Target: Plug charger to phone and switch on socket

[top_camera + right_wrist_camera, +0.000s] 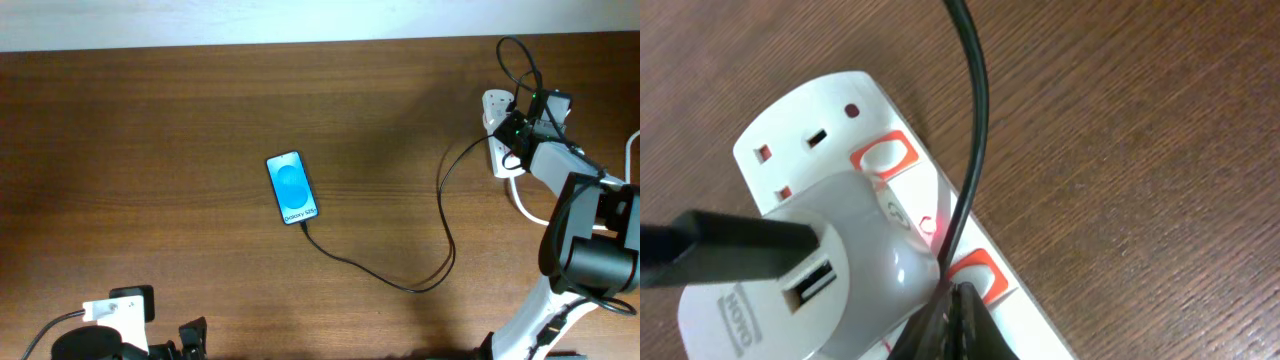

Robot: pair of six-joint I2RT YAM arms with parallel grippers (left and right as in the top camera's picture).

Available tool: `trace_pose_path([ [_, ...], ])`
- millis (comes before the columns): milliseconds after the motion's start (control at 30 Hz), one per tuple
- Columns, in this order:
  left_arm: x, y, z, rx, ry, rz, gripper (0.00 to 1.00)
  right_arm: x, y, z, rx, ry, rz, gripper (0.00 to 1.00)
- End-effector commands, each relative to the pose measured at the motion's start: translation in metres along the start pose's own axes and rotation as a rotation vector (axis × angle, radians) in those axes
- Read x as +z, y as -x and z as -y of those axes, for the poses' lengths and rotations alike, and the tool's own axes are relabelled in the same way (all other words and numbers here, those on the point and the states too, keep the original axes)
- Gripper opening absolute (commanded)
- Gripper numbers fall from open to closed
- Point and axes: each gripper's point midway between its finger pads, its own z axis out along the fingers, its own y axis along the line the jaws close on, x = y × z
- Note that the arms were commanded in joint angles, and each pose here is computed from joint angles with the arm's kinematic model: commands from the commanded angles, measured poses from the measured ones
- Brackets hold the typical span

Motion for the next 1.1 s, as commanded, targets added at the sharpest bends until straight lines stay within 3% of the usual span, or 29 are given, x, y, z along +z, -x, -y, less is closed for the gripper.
trace_pose_path([
  [0,0.0,-0.001,-0.001,0.001,0.003,0.0,1.0,0.003,-0.111,-0.052,-0.054,0.238,-0.35,0.04],
  [233,0.0,-0.001,-0.001,0.001,0.003,0.0,0.99,-0.026,-0.062,0.025,0.012,-0.02,-0.263,0.04],
  [367,0.0,-0.001,-0.001,0.001,0.003,0.0,0.99,-0.059,-0.026,0.048,0.077,-0.04,-0.196,0.04],
  [567,0.0,-0.001,-0.001,0.001,0.003,0.0,0.99,-0.177,0.051,0.021,0.02,0.07,0.091,0.04],
  [800,0.0,-0.001,-0.001,0.001,0.003,0.0,0.99,-0.329,0.048,-0.002,-0.012,0.233,0.279,0.06],
  [867,0.0,-0.001,-0.001,0.001,0.003,0.0,0.99,-0.379,0.032,0.0,-0.021,0.264,0.346,0.13],
  [967,0.0,-0.001,-0.001,0.001,0.003,0.0,1.0,-0.429,0.001,0.009,-0.028,0.286,0.407,0.61],
  [1000,0.0,-0.001,-0.001,0.001,0.003,0.0,0.99,-0.437,-0.007,0.011,-0.029,0.289,0.416,0.9],
  [1033,0.0,-0.001,-0.001,0.001,0.003,0.0,1.0,-0.449,-0.023,0.016,-0.026,0.291,0.42,0.98],
  [1067,0.0,-0.001,-0.001,0.001,0.003,0.0,1.0,-0.455,-0.033,0.02,-0.026,0.29,0.419,0.98],
])
